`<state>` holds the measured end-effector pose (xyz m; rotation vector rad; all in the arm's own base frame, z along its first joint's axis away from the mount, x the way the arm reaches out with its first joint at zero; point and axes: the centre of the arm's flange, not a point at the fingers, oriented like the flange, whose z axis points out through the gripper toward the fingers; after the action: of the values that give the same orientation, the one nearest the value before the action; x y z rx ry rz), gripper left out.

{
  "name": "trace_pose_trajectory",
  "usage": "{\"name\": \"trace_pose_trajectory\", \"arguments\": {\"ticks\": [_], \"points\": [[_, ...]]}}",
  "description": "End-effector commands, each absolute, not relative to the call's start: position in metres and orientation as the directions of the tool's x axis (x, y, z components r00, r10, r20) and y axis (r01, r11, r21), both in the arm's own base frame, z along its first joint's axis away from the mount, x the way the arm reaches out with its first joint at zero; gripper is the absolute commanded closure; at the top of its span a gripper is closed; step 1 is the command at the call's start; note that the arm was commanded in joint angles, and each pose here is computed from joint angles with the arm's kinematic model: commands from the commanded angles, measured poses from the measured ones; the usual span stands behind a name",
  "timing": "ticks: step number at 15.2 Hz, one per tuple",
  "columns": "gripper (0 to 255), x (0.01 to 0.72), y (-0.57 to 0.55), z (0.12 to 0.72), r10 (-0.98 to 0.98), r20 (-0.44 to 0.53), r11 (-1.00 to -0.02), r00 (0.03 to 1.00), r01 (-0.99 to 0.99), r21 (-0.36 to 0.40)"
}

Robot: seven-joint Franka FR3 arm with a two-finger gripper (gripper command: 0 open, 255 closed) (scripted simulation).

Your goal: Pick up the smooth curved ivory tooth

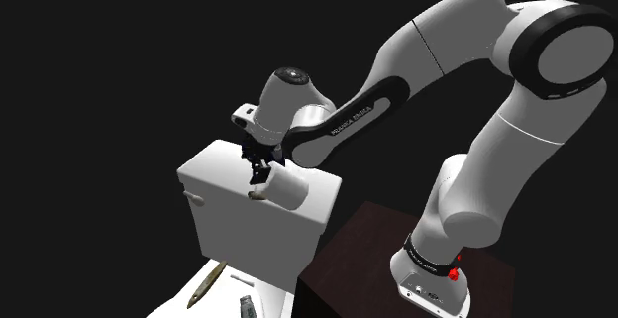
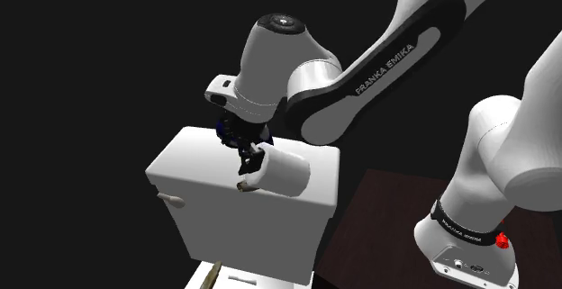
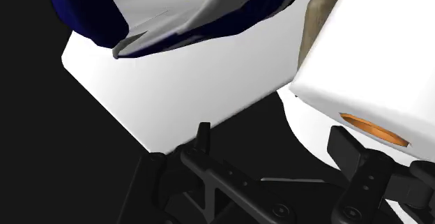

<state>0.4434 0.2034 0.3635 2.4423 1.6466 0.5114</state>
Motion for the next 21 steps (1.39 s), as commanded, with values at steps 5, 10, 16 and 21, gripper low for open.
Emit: {"name": "trace_pose_trajectory", "arguments": {"ticks": [5,10,16,21], "points": [[0,0.426,0.192,0.297,0.922,0.001,-0.380,0.386,0.907,0.179],[255,0.426,0.193,0.298,0.922,0.001,-0.380,0.386,0.907,0.179],[255,0.426,0.192,0.297,0.922,0.001,-0.380,0.386,0.907,0.179],[255,0.426,0.192,0.324,0.922,0.001,-0.380,0.386,0.907,0.179]]}}
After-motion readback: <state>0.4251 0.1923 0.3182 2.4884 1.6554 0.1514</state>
